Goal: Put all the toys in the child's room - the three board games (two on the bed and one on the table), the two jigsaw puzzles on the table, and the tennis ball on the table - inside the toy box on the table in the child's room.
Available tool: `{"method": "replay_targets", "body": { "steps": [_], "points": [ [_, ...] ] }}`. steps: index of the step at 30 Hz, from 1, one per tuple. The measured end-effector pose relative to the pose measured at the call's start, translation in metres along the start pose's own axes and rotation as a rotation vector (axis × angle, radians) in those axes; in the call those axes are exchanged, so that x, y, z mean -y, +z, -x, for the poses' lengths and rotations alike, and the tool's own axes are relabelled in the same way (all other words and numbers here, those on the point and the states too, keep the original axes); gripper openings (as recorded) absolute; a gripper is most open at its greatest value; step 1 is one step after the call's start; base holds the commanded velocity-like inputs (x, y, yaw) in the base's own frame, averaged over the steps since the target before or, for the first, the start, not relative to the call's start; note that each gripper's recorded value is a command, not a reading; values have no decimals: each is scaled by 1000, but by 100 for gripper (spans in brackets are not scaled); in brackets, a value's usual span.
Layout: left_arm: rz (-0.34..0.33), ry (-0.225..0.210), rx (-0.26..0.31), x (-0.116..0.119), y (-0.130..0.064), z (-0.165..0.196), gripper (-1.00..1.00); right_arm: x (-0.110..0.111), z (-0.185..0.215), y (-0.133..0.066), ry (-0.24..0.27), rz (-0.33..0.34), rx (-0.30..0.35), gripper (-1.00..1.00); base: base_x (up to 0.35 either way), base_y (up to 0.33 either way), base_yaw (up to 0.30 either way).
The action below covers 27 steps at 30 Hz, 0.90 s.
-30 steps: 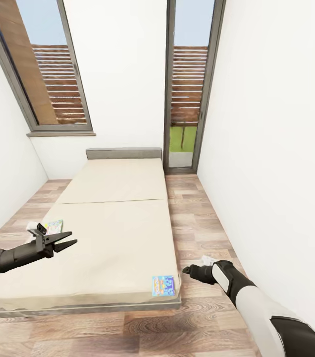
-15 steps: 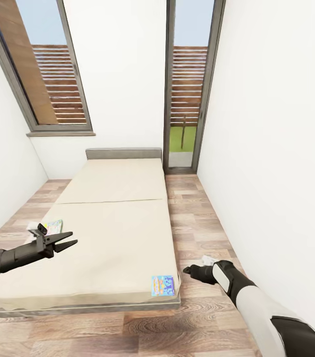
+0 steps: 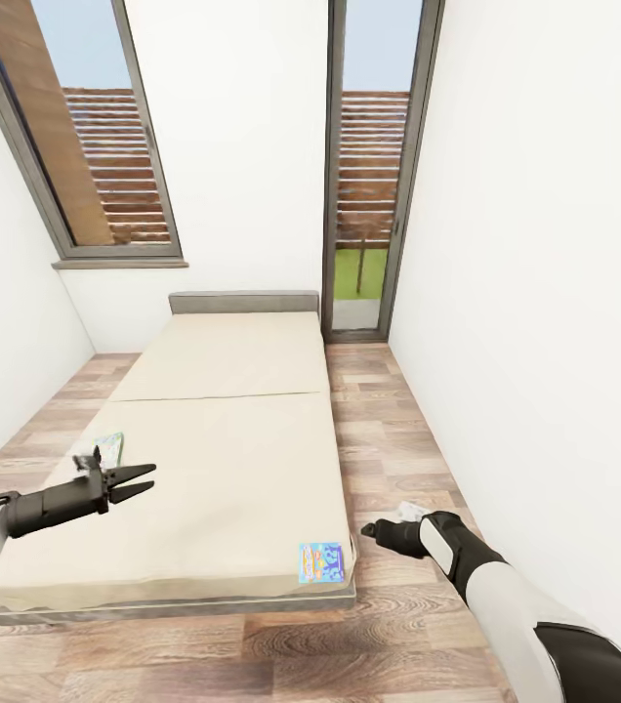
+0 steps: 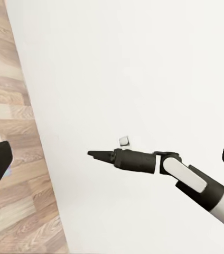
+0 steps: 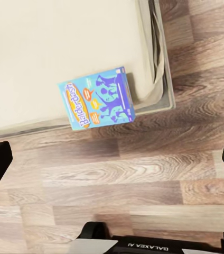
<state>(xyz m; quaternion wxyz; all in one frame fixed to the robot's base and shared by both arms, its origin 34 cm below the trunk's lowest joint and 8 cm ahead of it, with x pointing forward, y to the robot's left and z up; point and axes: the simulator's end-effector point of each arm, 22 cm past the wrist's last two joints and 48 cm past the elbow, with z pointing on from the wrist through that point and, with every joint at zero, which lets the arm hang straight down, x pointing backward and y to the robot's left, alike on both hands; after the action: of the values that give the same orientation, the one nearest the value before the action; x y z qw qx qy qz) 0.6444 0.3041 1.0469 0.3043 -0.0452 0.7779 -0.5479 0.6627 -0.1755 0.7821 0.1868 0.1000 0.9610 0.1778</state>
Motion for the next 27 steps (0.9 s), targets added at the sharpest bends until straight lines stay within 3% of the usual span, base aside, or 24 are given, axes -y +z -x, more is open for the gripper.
{"method": "replay_targets", "body": {
  "steps": [4, 7, 14, 21, 27],
  "points": [
    [85, -1, -7, -19, 2, -2, 100, -2, 2, 0, -1, 5, 4, 100, 0, 0, 0],
    [147, -3, -14, -32, 4, -5, 100, -9, 22, -7, -12, 17, 48, 100, 0, 0, 0],
    [195, -7, -19, -43, 11, -10, 100, -25, 69, -26, -42, 41, 152, 100, 0, 0, 0],
    [292, 38, -3, -65, 19, -11, 100, -33, 91, -36, -58, 56, 207, 100, 0, 0, 0],
    [406, 42, 5, -89, 28, -16, 100, -38, 109, -47, -69, 66, 247, 100, 0, 0, 0]
  ]
}}
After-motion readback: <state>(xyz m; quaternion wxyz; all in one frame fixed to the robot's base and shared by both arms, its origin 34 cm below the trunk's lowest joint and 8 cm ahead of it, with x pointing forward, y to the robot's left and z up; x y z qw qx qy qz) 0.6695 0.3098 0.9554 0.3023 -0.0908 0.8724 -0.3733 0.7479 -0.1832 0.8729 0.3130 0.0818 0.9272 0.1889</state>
